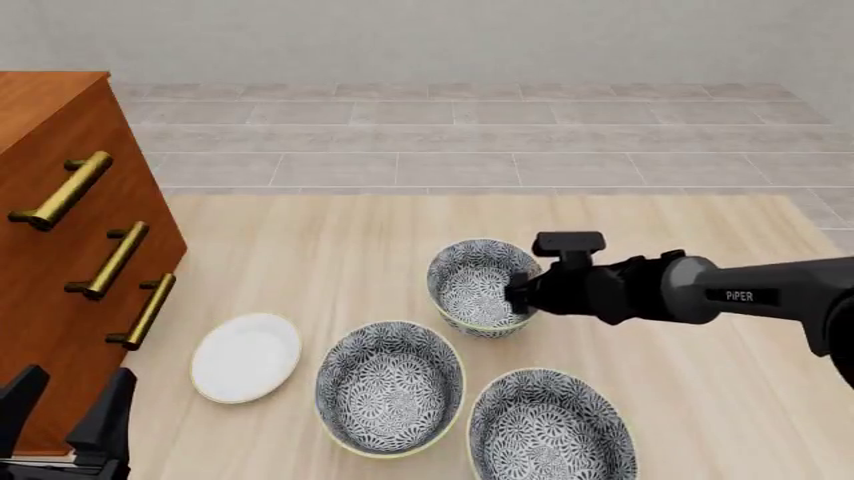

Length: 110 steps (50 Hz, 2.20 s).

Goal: Stack the bowl at the front on the bowl in the middle.

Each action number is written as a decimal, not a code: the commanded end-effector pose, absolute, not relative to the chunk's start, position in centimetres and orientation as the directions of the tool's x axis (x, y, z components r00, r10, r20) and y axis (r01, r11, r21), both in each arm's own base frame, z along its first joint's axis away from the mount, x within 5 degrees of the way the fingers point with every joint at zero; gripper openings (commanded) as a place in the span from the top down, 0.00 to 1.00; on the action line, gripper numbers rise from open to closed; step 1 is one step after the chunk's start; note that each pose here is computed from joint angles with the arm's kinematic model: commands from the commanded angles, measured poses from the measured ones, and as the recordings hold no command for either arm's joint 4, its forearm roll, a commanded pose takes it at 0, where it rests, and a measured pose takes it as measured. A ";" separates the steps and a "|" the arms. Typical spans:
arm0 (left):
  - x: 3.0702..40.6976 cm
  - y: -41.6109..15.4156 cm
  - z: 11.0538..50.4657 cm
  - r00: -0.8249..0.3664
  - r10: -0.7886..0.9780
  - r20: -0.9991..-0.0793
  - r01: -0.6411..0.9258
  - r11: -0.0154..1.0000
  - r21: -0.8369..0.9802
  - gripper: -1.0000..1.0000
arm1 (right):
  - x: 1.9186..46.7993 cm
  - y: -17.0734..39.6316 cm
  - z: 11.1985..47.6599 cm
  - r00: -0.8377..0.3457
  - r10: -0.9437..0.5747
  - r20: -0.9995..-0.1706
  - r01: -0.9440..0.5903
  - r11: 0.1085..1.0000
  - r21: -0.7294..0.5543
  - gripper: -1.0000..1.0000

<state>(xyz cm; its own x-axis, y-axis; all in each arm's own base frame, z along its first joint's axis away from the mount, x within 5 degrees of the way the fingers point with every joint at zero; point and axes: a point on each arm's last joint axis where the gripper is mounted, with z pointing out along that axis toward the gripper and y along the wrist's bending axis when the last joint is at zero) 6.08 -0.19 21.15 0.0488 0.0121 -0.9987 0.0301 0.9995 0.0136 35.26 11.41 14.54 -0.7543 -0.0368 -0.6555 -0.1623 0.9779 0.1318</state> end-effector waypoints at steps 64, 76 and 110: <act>6.0 -0.2 21.1 0.047 0.014 -0.999 0.040 0.999 0.016 0.00 | 32.9 9.5 24.5 -0.609 0.045 -0.792 -0.152 0.973 0.173 1.00; 6.1 -0.2 21.1 0.042 0.004 -0.999 0.039 0.999 0.006 0.00 | 31.4 9.7 26.1 -0.585 0.047 -0.809 -0.171 0.969 0.180 1.00; 5.6 -0.3 21.1 0.066 0.013 -0.998 0.059 0.998 0.017 0.00 | 27.7 14.7 27.8 -0.583 -0.022 -0.812 -0.331 0.920 0.212 1.00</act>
<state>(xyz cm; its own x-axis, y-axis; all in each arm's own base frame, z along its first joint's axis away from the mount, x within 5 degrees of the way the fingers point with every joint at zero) 5.68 -0.34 21.13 0.0640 0.0171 -0.9978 0.0587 0.9981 0.0208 28.80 13.35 27.10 -0.5849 -0.0258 -0.8107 -0.2956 0.9375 0.1835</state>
